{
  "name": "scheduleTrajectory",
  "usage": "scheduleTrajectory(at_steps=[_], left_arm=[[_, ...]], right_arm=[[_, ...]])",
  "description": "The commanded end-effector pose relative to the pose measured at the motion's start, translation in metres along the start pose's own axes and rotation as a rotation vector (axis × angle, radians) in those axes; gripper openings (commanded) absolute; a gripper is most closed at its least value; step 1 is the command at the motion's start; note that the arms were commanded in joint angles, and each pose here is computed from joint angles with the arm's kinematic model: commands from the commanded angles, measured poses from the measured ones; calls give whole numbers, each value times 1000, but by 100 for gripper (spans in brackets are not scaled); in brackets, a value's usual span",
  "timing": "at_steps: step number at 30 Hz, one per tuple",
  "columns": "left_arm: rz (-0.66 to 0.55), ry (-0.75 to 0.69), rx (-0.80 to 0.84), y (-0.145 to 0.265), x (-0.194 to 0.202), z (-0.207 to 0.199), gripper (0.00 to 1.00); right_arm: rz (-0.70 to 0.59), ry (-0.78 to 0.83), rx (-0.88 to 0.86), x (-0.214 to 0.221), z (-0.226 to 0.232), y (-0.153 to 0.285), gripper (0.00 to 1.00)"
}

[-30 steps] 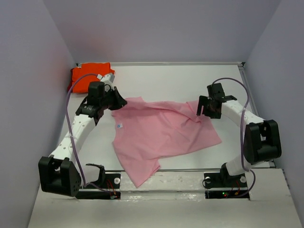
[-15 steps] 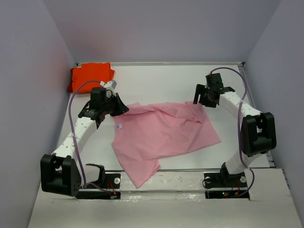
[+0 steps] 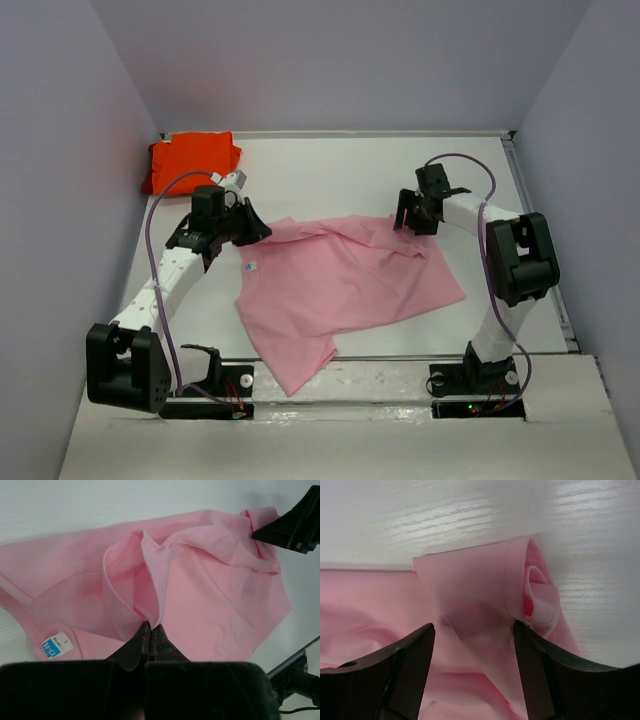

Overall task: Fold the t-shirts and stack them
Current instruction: Flatten out the tshirt

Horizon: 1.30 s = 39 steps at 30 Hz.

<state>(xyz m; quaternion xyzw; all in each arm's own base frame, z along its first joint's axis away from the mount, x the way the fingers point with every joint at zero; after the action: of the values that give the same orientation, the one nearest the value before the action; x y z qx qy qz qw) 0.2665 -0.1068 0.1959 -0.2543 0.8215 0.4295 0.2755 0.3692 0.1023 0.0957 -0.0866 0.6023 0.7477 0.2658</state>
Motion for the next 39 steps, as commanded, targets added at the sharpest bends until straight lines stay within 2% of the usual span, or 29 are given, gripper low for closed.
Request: scheduleTrajectory(at_steps=[1,10,15,18,19,20,21,22,30,39], left_arm=[[-32,-29,30,6,-4,-4,0],[-28,-38,38,5,1,-3,0],[-28,-31,61,3,1,-5,0],[-34,-40,50,6,2,-4,0],[-34,-46,45,6,3,-3,0],[-32,-48,41,7,4,-2,0],[-34,-51,37,8,3,-2,0],[-32,-52,36,8,4,-2,0],[-23,-67,26,8,8,1,0],[-19,-88,17,14,11,1,0]], right_arm=[[-70,2,-33,-16,8,-2,70],[-137,36,-9,-34,11,10,71],[-67,43,36,-30,7,-15,68],[-62,40,30,-29,8,-21,48],[-62,41,32,-30,8,-23,30],[-69,44,36,-32,8,-22,21],[-69,46,37,-33,8,-23,6],[-71,47,40,-34,8,-24,0],[-108,65,75,-51,11,-24,0],[-163,41,146,-92,-1,-25,0]])
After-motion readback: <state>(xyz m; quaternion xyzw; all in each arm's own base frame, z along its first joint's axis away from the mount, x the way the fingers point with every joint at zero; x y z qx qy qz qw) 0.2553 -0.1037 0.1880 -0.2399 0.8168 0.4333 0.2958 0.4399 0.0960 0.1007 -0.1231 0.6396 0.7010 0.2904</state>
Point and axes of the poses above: each gripper's point midway between its finger pads, its own y axis back along the fingers, its own z axis along the line the jaws close on, x = y × z, the point moved 7 cm from there along y, back along the fingers, and after that the axes turned 5 degrees about -y, right-handed, at the moved point
